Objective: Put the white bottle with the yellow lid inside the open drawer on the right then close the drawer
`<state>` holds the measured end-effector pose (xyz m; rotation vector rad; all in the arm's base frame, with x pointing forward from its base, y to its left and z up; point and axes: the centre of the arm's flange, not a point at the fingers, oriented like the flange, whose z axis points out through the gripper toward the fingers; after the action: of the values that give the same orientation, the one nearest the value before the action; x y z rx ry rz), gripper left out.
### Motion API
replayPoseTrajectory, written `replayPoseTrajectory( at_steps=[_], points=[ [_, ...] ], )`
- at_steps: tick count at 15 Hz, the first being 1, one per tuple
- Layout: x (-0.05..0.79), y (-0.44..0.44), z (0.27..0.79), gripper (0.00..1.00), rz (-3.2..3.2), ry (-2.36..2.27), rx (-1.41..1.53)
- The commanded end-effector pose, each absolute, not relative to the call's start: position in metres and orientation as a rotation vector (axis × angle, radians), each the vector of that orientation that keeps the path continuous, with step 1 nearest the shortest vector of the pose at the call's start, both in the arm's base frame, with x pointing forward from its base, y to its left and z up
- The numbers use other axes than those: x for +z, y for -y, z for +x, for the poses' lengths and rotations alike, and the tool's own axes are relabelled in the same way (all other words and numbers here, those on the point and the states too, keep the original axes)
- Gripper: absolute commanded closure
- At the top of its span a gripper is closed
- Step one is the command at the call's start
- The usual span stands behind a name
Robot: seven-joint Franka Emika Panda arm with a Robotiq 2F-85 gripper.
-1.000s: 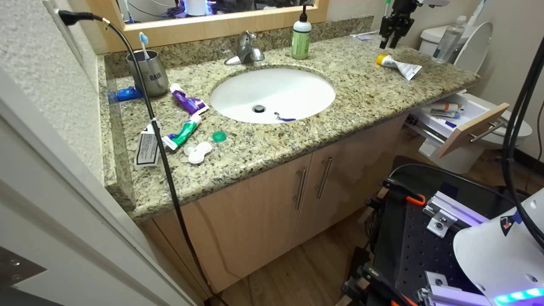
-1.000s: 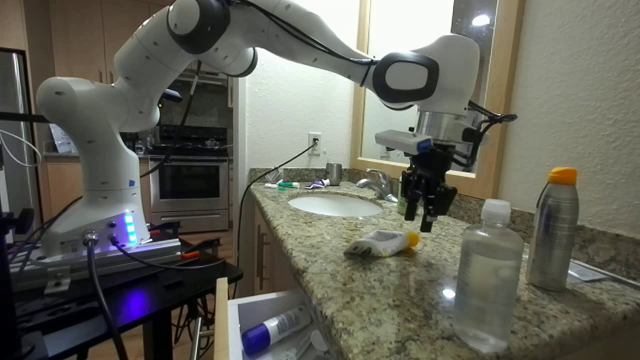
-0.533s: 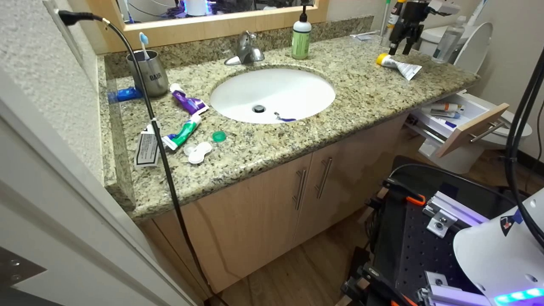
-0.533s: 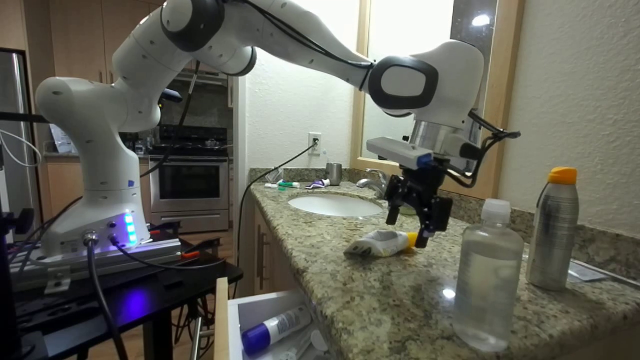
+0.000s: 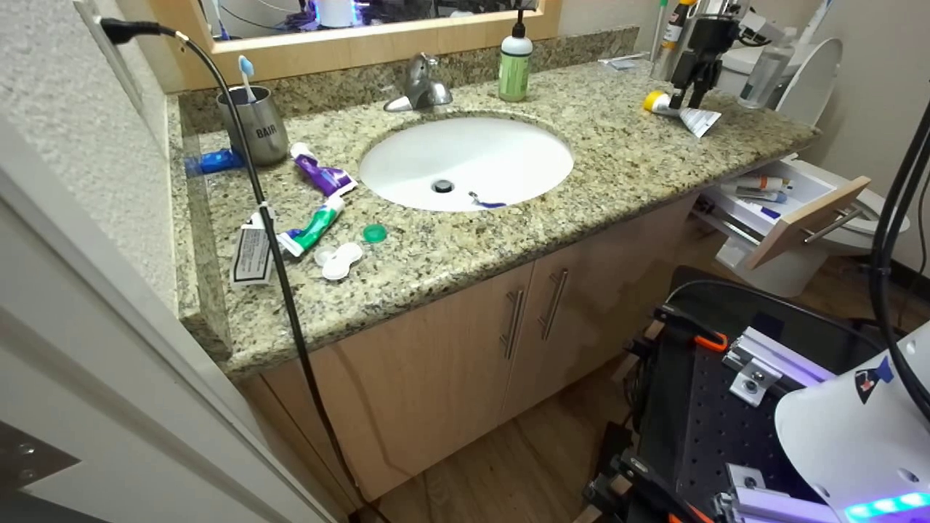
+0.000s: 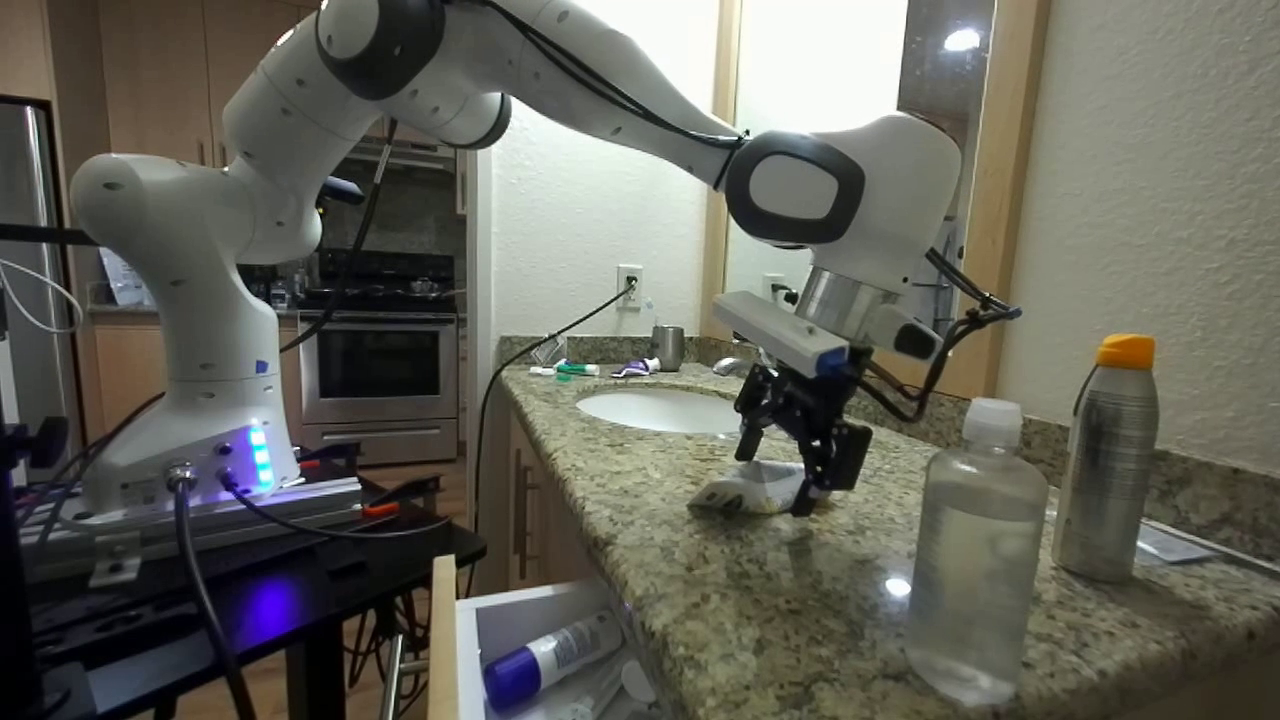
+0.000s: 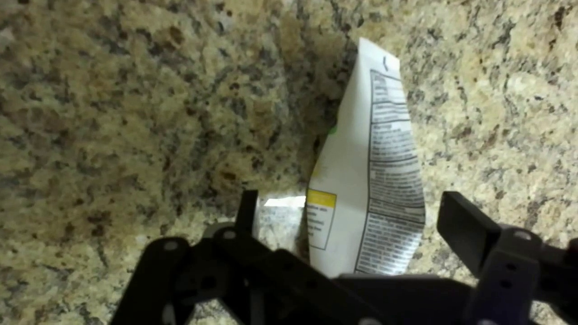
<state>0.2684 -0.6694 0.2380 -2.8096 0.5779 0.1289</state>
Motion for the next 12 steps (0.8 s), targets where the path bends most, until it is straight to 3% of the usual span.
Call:
replayPoseTrajectory(
  at_steps=[1, 2, 3, 12],
  points=[
    [0.227, 0.669, 0.270, 0.00, -2.819, -0.584, 0.120],
    [0.223, 0.667, 0.272, 0.16, -2.816, -0.583, 0.117],
    [0.219, 0.662, 0.273, 0.26, -2.805, -0.568, 0.125],
    [0.225, 0.657, 0.289, 0.88, -2.790, -0.574, 0.093]
  ],
)
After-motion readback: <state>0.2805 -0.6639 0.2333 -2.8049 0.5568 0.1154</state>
